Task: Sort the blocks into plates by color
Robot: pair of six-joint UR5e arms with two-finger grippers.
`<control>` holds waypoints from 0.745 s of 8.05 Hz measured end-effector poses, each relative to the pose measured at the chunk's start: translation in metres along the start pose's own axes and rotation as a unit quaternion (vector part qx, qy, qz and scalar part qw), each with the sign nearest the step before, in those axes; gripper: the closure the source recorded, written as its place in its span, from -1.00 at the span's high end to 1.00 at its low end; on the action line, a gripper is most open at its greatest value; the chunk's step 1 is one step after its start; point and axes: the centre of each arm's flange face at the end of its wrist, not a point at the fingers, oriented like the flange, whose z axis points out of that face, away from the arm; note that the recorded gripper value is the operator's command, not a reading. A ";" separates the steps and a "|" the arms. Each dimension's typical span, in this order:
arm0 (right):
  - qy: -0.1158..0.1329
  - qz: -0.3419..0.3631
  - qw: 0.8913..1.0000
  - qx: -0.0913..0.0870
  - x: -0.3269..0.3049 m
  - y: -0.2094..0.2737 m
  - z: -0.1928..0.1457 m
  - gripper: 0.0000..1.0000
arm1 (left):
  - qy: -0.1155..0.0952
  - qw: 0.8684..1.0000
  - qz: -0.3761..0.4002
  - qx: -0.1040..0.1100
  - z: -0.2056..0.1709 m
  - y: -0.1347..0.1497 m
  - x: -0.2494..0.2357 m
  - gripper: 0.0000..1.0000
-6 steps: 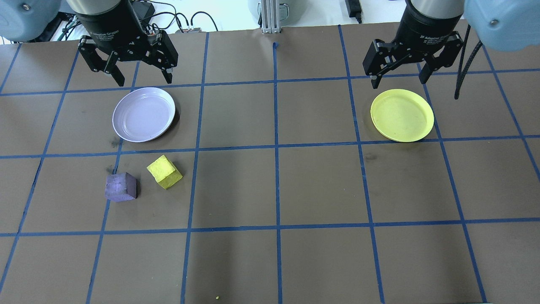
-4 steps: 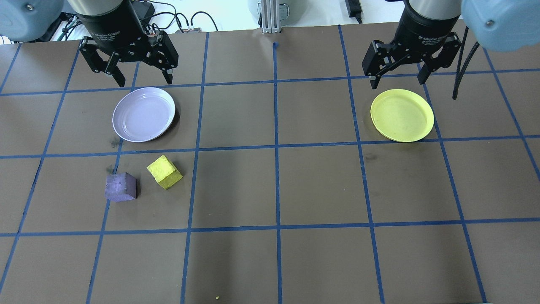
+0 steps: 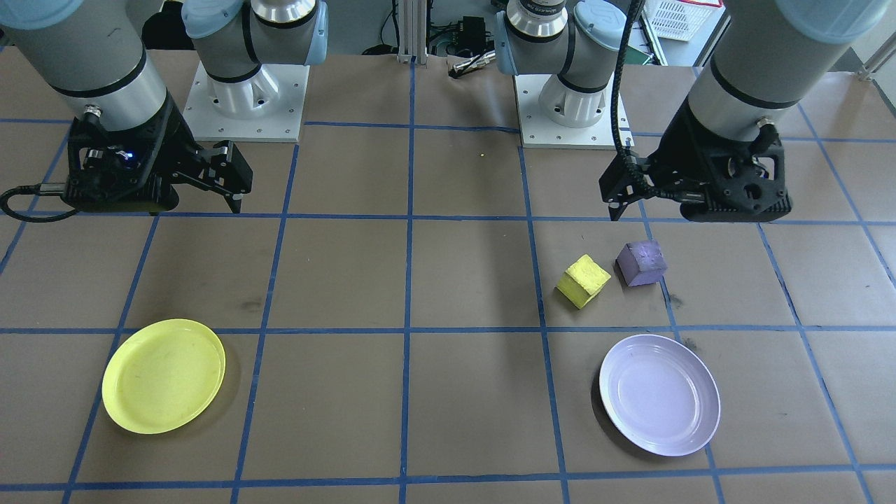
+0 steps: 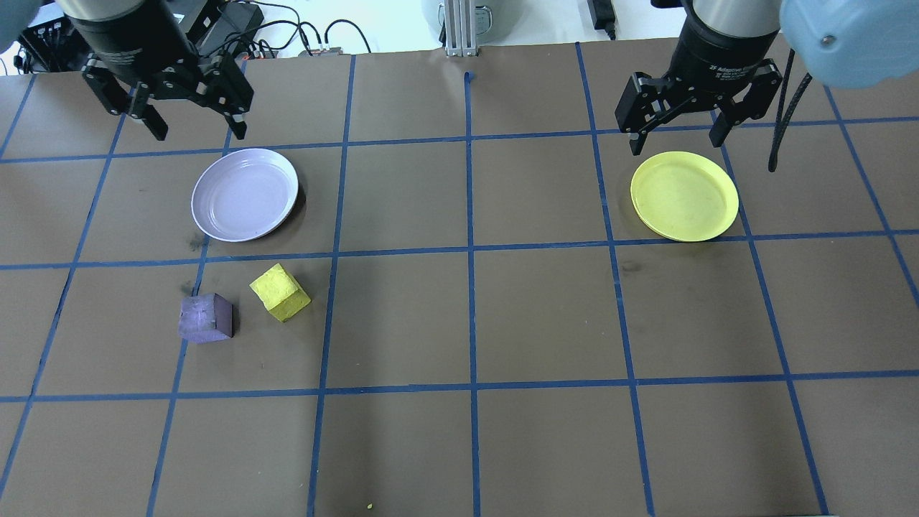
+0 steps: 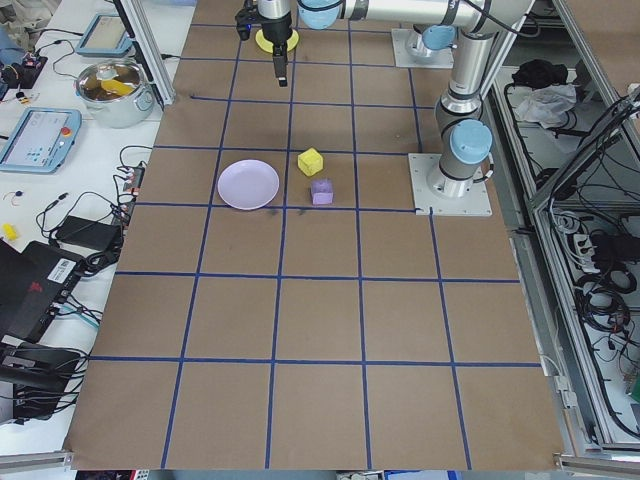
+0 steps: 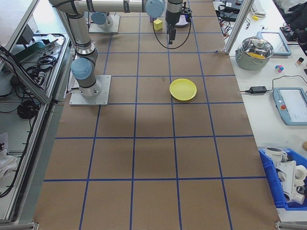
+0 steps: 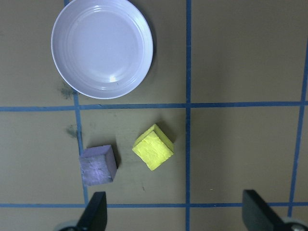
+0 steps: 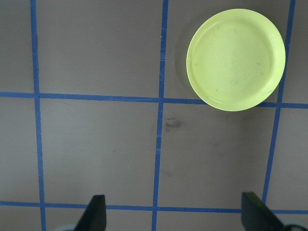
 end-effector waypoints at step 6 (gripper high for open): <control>0.000 -0.001 1.000 -0.003 0.000 0.000 0.002 1.00 | 0.016 0.998 0.046 -0.040 0.097 0.036 -0.129 1.00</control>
